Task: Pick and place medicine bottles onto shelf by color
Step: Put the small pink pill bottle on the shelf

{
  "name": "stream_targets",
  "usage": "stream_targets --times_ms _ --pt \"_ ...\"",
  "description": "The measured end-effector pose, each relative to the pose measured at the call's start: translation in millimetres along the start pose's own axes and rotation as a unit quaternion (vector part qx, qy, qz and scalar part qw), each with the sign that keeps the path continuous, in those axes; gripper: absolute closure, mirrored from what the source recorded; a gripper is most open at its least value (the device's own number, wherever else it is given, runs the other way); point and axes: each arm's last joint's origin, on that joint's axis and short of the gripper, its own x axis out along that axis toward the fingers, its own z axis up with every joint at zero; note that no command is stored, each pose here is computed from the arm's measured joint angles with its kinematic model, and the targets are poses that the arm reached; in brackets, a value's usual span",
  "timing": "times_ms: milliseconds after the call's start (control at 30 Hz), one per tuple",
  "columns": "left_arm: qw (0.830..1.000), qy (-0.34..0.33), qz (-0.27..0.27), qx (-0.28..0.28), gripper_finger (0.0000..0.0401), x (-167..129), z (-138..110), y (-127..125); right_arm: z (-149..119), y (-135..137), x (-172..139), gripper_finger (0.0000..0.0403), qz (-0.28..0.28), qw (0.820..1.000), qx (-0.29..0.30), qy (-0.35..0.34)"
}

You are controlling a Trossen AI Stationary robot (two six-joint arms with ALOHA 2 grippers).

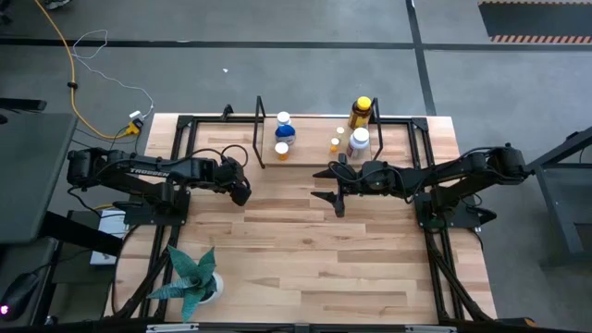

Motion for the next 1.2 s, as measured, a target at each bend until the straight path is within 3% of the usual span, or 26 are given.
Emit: stream_targets --times_ms 600,1033,1200 --pt "1.000 -0.003 -0.003 -0.001 0.0272 -2.0 2.3 -1.5 0.0 0.0 0.0 0.0148 0.000 1.000 0.000 0.000" --pt "1.000 -0.007 -0.012 0.001 0.0287 -6.2 6.8 -4.7 -0.1 0.0 0.0 0.0148 0.000 1.000 0.000 0.000" --pt "0.999 -0.003 -0.041 0.004 0.0287 -6.8 6.7 -9.3 -0.2 0.0 0.0 0.0148 0.000 1.000 0.001 0.001"
